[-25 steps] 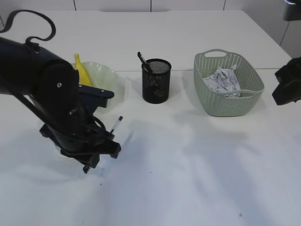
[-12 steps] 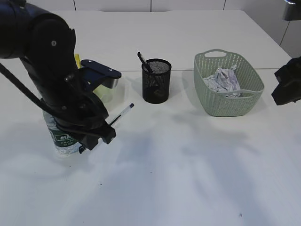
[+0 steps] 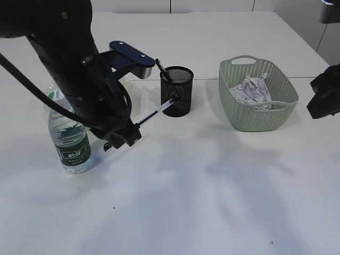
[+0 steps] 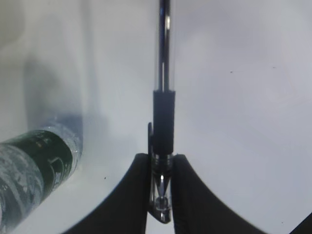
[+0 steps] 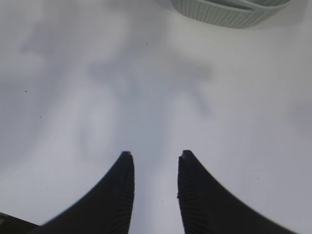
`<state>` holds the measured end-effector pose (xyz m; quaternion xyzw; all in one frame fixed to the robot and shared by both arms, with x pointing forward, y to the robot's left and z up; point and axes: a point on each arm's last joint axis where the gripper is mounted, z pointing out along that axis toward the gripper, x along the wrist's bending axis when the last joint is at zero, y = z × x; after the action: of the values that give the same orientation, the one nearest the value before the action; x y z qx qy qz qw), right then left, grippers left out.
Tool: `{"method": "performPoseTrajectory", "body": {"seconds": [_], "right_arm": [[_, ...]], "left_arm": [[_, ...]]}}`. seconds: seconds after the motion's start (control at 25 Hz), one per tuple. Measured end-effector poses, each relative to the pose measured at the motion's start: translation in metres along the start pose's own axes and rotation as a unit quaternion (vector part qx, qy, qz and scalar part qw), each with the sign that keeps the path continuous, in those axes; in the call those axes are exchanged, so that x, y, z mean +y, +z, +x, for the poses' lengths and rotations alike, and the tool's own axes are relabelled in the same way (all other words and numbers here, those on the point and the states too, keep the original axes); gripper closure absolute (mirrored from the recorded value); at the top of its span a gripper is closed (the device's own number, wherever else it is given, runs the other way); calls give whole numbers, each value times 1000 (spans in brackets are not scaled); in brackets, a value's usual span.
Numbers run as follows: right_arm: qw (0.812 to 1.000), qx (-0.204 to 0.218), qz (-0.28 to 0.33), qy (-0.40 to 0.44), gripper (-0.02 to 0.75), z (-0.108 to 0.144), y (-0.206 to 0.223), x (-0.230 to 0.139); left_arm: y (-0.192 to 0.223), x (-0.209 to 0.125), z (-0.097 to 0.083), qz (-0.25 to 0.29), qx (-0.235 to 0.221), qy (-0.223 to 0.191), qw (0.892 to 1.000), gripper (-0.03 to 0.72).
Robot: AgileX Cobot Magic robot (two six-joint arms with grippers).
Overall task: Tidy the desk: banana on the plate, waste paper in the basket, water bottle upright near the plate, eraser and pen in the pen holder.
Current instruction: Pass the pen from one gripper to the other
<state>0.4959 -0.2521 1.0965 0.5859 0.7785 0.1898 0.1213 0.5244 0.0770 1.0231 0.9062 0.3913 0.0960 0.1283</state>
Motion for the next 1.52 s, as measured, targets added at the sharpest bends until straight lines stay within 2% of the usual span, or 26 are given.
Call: {"method": "performPoseTrajectory", "body": {"seconds": [0.16,0.28,0.52,0.64,0.84,1.28,1.52], "right_arm": [[1000,0,0,-1,498,0,0,0],[1000,0,0,-1,498,0,0,0],[1000,0,0,-2,498,0,0,0],[1000,0,0,-2,498,0,0,0],[1000,0,0,-21,498,0,0,0],[997,27,-14,-75,498,7,-9,-2],[987,25,-36,-157,498,34,-26,-7]], "left_arm": [[-17,12,-15,-14,7,61,998,629],[-31,21,-19,-25,12,81,996,629],[-60,33,-17,-29,16,89,995,629],[-69,36,-18,-33,4,91,995,630],[-71,32,-25,-21,-34,104,994,630],[-71,29,-27,-5,-46,116,992,630],[-71,29,-29,-6,-59,121,991,630]]}}
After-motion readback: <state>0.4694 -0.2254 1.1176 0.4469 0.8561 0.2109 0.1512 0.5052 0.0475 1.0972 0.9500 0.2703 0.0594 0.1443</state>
